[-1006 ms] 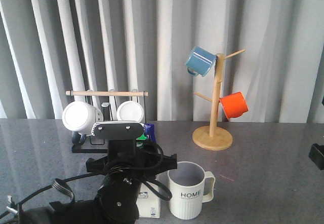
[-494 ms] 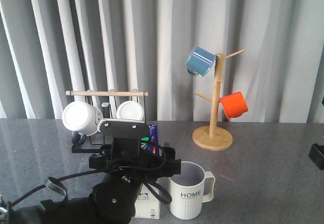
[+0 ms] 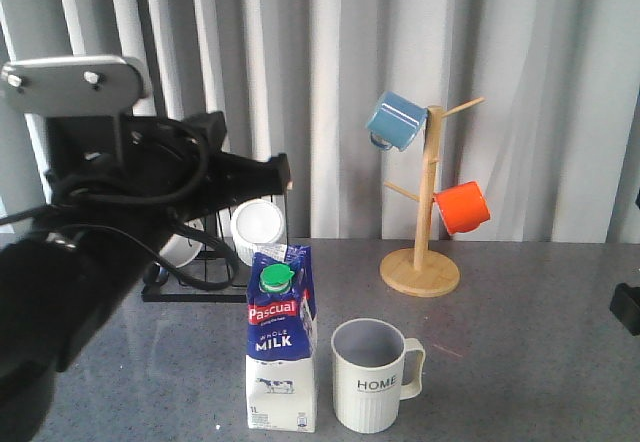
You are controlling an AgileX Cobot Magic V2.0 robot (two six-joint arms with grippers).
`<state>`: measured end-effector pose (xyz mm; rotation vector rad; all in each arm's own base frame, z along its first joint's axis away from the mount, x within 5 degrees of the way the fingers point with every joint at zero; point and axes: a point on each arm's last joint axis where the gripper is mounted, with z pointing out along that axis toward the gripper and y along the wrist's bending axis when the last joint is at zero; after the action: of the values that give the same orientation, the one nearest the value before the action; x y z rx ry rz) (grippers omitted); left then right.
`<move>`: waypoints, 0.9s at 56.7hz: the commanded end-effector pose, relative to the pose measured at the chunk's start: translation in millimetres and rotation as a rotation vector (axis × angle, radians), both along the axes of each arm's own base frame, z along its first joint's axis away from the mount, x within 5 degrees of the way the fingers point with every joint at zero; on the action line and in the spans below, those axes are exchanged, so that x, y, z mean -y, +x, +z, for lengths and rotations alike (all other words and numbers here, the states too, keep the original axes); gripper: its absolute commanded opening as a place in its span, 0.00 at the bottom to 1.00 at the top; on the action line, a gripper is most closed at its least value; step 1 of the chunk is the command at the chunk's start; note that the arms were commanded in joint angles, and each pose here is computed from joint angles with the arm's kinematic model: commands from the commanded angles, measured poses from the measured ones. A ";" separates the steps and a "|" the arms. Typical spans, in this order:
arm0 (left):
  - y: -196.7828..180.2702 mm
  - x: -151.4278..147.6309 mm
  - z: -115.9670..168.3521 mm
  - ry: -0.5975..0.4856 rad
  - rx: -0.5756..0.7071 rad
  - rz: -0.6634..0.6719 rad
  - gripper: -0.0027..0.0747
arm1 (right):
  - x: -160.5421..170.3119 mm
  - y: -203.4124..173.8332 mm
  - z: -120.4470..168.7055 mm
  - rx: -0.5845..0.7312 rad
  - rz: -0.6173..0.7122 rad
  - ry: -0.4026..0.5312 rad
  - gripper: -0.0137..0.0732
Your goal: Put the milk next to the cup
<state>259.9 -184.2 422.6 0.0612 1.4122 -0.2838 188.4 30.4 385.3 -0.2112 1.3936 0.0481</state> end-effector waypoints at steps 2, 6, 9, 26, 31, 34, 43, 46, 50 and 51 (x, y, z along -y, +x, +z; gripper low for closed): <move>-20.4 -17.6 35.5 -0.044 0.115 0.011 0.02 | 1.1 -4.6 17.7 0.105 0.004 0.018 0.15; -23.1 -20.2 38.6 -0.051 0.123 0.010 0.02 | 1.1 -4.6 17.7 0.105 0.004 0.018 0.15; -24.8 -20.5 39.9 -0.075 0.117 -0.008 0.02 | 1.1 -4.6 17.7 0.105 0.004 0.018 0.15; -34.2 3.9 46.9 -0.328 -0.019 -0.364 0.02 | 1.1 -4.6 17.7 0.105 0.004 0.018 0.15; -37.2 13.4 29.2 -0.176 -0.068 -0.438 0.02 | 1.1 -4.6 17.7 0.105 0.004 0.018 0.15; -39.7 15.7 16.4 -0.059 -0.069 -0.458 0.02 | 1.1 -4.6 17.7 0.105 0.004 0.018 0.15; -53.3 -11.5 -23.1 0.096 -0.063 -0.426 0.02 | 1.1 -4.6 17.7 0.105 0.004 0.018 0.15; -58.6 -31.2 -36.0 0.072 -0.093 -0.392 0.02 | 1.1 -4.6 17.7 0.105 0.004 0.018 0.15; -70.4 -62.1 -56.3 0.018 -0.144 -0.335 0.02 | 1.1 -4.6 17.7 0.105 0.004 0.018 0.15; -77.8 -72.6 -64.8 0.015 -0.156 -0.319 0.02 | 1.1 -4.6 17.7 0.105 0.004 0.018 0.15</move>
<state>201.5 -149.0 354.9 0.4212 1.6443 -0.5452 188.4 30.4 385.3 -0.2112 1.3936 0.0481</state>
